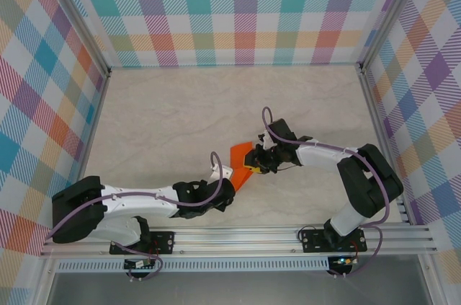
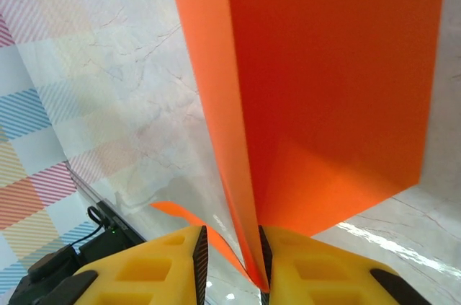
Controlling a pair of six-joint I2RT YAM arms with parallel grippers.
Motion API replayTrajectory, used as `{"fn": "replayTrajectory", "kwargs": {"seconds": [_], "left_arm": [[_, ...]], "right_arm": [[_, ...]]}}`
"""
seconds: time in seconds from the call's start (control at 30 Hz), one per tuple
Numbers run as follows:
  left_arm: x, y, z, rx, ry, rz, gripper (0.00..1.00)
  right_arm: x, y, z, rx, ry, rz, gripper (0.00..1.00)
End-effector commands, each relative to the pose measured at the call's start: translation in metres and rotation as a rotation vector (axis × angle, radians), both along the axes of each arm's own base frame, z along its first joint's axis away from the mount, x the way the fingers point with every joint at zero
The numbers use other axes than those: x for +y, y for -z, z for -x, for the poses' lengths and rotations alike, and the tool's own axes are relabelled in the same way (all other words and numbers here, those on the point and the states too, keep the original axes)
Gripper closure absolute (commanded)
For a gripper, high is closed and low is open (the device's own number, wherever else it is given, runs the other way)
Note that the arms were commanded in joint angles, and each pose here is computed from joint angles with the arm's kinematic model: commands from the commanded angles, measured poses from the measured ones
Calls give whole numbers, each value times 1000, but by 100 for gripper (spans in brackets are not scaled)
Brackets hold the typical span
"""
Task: Fold a paper plane with a square sheet of paper (pick it up from the middle)
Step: Fourth fold the wing at the center of the table.
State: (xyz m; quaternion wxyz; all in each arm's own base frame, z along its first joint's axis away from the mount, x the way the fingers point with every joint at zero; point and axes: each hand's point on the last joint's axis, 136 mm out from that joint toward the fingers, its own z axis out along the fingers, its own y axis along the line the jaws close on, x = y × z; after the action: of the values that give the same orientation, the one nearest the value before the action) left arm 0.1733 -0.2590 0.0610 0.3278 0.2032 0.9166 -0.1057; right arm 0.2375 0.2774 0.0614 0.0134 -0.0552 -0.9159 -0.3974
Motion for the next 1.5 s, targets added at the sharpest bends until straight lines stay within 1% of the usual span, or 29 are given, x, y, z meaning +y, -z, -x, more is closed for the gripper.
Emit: {"fn": "replayTrajectory", "kwargs": {"seconds": [0.0, 0.07, 0.17, 0.2, 0.27, 0.37, 0.5, 0.63, 0.7, 0.77, 0.9, 1.0, 1.2, 1.3, 1.47], "left_arm": [[1, -6, -6, 30, -22, 55, 86], [2, -9, -9, 46, -33, 81, 82], [4, -14, -14, 73, -59, 122, 81], [6, -15, -16, 81, -74, 137, 80], [9, -18, -19, 103, -95, 171, 79], [11, -23, -19, 118, -104, 220, 78], [10, -29, -18, 130, -101, 254, 75], [4, -30, -13, 153, -66, 276, 71], [1, -30, -11, 158, -46, 278, 68], [1, -30, -10, 154, -33, 275, 62], [-1, -28, -10, 151, -15, 265, 52], [-7, -27, -9, 163, 8, 263, 49], [-8, -33, -15, 138, -6, 258, 47], [-6, -38, -19, 112, -11, 245, 45], [-5, -37, -22, 88, 4, 185, 44]], "right_arm": [[14, -6, -5, -20, -71, -48, 73], [16, -2, -5, -25, -92, -45, 74], [18, 0, -7, -25, -107, -35, 84], [17, 2, -8, -23, -96, -23, 87], [15, 2, -9, -25, -63, -23, 91], [12, 4, -11, -4, 33, -29, 98], [7, 3, -12, 5, 161, -29, 98], [12, -3, -7, -3, 244, -13, 98], [15, -7, -4, -11, 268, -15, 98], [19, -10, -2, -10, 286, -12, 98], [23, -13, -2, -13, 299, -14, 97], [21, -18, -4, -33, 302, -5, 97], [22, -44, -12, -71, 275, -17, 96], [22, -46, -10, -54, 268, -11, 96], [26, -41, -13, -30, 274, -8, 96]]}}
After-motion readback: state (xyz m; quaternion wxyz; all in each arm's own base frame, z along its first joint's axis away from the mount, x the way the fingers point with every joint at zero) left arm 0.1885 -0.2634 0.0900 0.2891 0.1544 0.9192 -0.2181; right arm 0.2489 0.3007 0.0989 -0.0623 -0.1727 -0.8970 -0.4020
